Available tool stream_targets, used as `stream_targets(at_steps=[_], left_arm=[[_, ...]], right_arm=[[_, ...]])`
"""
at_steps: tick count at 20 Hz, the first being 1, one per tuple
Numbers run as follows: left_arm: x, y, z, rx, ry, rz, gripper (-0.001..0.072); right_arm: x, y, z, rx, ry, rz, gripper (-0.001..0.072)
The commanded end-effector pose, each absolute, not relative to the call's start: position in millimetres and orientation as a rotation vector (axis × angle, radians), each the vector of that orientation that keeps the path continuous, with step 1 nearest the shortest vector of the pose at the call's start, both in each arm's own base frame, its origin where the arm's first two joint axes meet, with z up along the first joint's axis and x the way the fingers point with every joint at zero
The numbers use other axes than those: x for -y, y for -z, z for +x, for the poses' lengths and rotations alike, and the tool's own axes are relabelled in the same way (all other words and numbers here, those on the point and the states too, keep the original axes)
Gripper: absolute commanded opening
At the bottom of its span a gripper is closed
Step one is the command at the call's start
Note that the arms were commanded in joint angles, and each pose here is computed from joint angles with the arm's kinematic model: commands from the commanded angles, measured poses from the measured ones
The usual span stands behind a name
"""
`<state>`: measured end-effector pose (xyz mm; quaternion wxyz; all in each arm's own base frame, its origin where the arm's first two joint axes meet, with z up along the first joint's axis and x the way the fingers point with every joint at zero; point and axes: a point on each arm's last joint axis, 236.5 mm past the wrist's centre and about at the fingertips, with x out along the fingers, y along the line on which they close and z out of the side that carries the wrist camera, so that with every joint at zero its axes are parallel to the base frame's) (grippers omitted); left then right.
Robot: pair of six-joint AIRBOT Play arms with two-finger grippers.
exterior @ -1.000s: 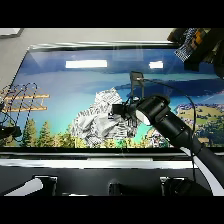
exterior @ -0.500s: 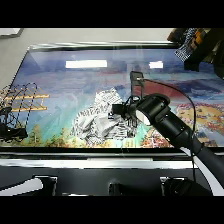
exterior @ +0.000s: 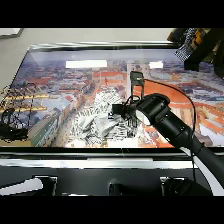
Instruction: Fold the clothes and pants, and hang the long-sleeved shirts on hangers.
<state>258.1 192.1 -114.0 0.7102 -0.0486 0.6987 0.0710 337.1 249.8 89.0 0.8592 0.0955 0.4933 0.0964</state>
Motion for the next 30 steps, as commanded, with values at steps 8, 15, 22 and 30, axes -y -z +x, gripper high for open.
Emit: stream_targets(at_steps=[8, 15, 22, 30], left_arm=[[-192, 108, 254, -1.565, -0.156, -0.101, 0.0022], [-216, 17, 304, -1.313, -0.299, -0.058, 0.0021], [-188, -76, 337, -1.035, -0.274, -0.071, 0.0020], [-49, -94, 308, -1.177, 0.048, 0.008, 0.0017]], right_arm=[[-250, -89, 337, -1.036, -0.203, 0.199, 0.0031], [-249, -89, 337, -1.035, -0.202, 0.195, 0.0031], [-242, -84, 333, -1.061, -0.185, 0.161, 0.0031], [-228, -80, 330, -1.074, -0.159, 0.080, 0.0031]])
